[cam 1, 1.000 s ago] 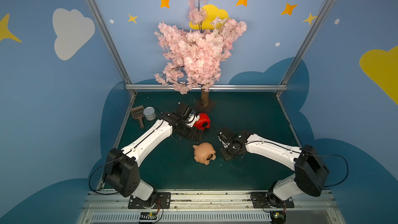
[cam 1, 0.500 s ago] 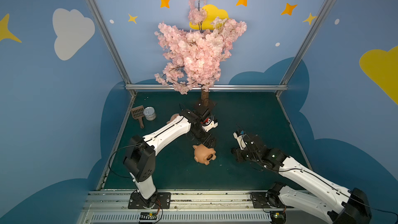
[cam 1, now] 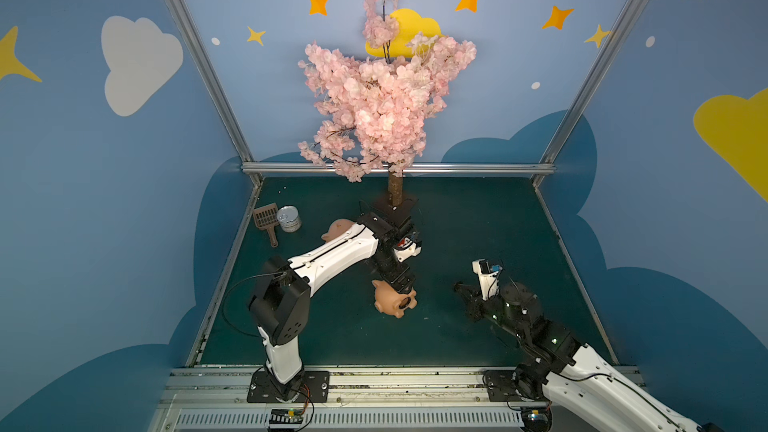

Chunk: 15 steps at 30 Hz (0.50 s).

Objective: Close piggy banks
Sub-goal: Adjust the piggy bank at the center of the board.

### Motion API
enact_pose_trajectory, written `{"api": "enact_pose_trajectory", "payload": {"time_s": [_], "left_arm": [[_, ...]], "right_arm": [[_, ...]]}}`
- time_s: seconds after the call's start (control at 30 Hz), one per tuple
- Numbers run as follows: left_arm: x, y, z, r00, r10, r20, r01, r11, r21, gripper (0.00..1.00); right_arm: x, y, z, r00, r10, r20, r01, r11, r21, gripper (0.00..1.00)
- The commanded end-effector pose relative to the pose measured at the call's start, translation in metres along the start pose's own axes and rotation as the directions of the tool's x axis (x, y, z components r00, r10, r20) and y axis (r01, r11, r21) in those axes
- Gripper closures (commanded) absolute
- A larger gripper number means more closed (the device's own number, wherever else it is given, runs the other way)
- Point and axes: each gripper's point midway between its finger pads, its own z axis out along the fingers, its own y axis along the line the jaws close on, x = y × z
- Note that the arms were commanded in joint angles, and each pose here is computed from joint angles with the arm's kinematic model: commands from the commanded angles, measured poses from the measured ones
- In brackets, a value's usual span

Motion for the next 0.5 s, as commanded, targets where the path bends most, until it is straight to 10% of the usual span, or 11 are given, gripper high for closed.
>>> {"api": "enact_pose_trajectory", "payload": {"time_s": [0.0,0.47], "left_arm": [[0.007,-0.006,0.0,0.999,0.027,-0.039,-0.025,0.999,0.038,0.01],[0.016,0.015,0.023,0.995,-0.012,-0.095,0.008,0.999,-0.042,0.01]], "right_arm": [[-0.009,0.002,-0.001,0.999,-0.011,0.031,0.011,1.0,-0.006,1.0],[-0.003,0.016,0.008,1.0,0.005,-0.01,-0.006,0.996,-0.086,1.0]]}}
